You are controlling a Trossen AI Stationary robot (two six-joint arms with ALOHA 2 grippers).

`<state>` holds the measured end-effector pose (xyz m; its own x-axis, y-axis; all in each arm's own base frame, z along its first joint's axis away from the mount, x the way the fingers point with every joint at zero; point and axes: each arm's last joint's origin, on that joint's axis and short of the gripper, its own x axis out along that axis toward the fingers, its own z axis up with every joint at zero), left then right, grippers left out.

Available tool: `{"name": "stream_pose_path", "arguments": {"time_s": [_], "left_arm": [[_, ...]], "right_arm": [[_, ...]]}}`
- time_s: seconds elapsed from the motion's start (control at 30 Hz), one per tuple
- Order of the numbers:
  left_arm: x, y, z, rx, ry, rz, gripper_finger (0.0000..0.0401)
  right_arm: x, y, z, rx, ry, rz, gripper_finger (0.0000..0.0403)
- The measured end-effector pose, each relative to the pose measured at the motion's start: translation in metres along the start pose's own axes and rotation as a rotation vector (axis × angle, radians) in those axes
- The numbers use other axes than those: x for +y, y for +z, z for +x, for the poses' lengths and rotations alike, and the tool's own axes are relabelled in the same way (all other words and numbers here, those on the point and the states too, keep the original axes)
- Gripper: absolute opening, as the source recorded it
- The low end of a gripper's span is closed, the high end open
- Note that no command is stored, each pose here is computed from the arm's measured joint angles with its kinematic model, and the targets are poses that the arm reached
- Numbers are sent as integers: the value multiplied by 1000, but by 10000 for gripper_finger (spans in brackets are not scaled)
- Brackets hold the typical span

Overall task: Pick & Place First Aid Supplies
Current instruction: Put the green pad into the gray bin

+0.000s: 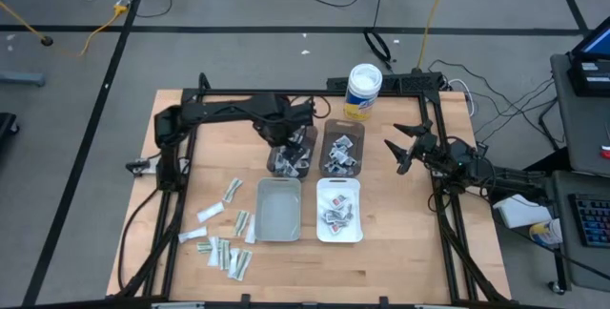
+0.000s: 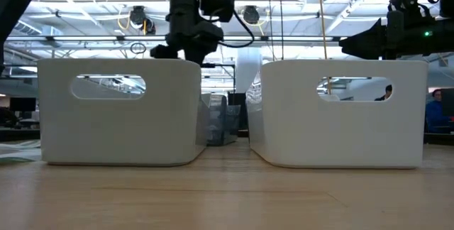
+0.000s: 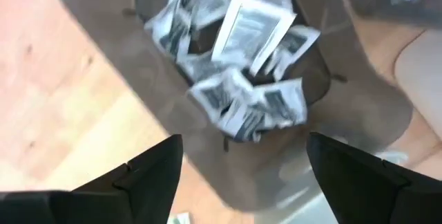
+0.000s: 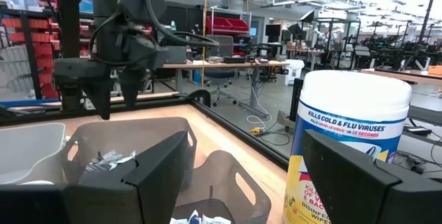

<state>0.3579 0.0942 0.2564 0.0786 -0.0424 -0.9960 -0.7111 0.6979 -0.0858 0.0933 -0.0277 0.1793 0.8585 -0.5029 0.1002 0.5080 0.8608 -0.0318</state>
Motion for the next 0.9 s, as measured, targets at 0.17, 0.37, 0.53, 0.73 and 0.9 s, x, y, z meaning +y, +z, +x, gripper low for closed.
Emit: {"name": "stream_pose_path", "arguments": {"time_s": [0.17, 0.37, 0.53, 0.73, 0.9], "left_arm": [[-1, -10, -9, 28, 5, -32, 300], [7, -46, -3, 60, -1, -91, 305], [24, -83, 2, 82, 3, -147, 313], [41, -122, 6, 94, -4, -153, 310], [57, -149, 11, 115, -6, -177, 302]], "right_arm": [[0, 0, 0, 0, -1, 0, 279], [0, 0, 0, 0, -1, 0, 279], [0, 0, 0, 0, 0, 0, 279], [0, 0, 0, 0, 0, 0, 279], [0, 0, 0, 0, 0, 0, 279]]}}
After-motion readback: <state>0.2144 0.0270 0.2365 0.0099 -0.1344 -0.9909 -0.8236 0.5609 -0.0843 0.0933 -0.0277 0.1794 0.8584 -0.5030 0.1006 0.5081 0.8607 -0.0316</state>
